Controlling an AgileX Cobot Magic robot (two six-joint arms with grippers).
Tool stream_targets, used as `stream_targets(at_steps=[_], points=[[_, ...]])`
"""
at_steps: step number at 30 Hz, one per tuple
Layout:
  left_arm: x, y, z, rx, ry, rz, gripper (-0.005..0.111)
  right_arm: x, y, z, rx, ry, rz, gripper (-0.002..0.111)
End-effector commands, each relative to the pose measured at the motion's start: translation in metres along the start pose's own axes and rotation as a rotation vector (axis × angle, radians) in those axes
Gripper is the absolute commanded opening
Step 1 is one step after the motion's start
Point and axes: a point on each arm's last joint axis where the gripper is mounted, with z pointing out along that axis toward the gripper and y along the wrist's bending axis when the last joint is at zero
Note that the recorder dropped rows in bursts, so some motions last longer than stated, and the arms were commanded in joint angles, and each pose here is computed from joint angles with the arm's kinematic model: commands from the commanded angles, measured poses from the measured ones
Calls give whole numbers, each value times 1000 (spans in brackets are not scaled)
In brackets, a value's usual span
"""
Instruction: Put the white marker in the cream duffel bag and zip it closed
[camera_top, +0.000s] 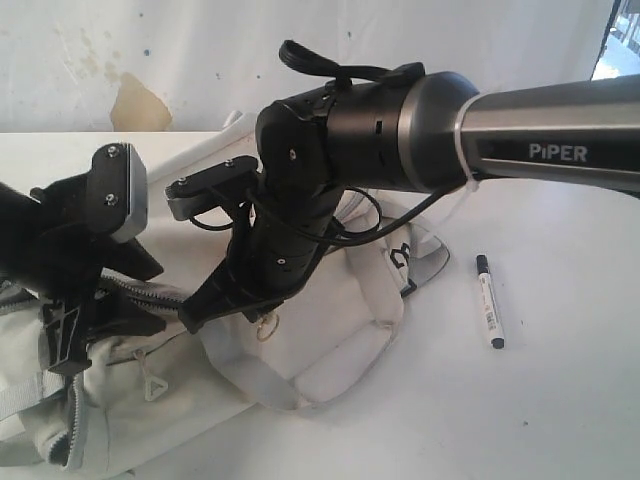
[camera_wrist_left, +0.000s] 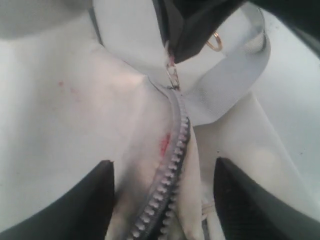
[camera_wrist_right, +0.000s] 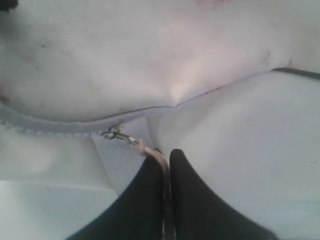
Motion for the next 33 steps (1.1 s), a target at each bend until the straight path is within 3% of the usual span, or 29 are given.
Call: stream_targets(at_steps=[1,6,13,15,20,24,26,30,32,33], points=[[3,-3,5,-13,-10,5,62,-2,0,-4,3,-33,-4,0],[0,-2,7,-38,-65,20,58,-3,0,-4,3,-37,-4,0],[2,-7,12,36,-60,51,25,-2,0,-4,3,-34,-4,0],[3,-6,12,24,-50,58,22,-2,0,-4,3,-32,-4,0],[7,-6,12,32,-5,77,25,-2,0,-4,3,-30,-4,0],[6,-4,12,13,-13,39,52,-2,0,-4,3,-30,1,0],[6,-4,12,6,-12,37,50,-2,0,-4,3,-30,3,0],[7,-2,13,-16,-5,39,23,-2,0,-4,3,-30,8,0],[7,-3,13,-3,-8,38,1,-2,0,-4,2,-30,9,0],[6,-4,13,14,-13,35,0,-2,0,-4,1,-30,9,0]])
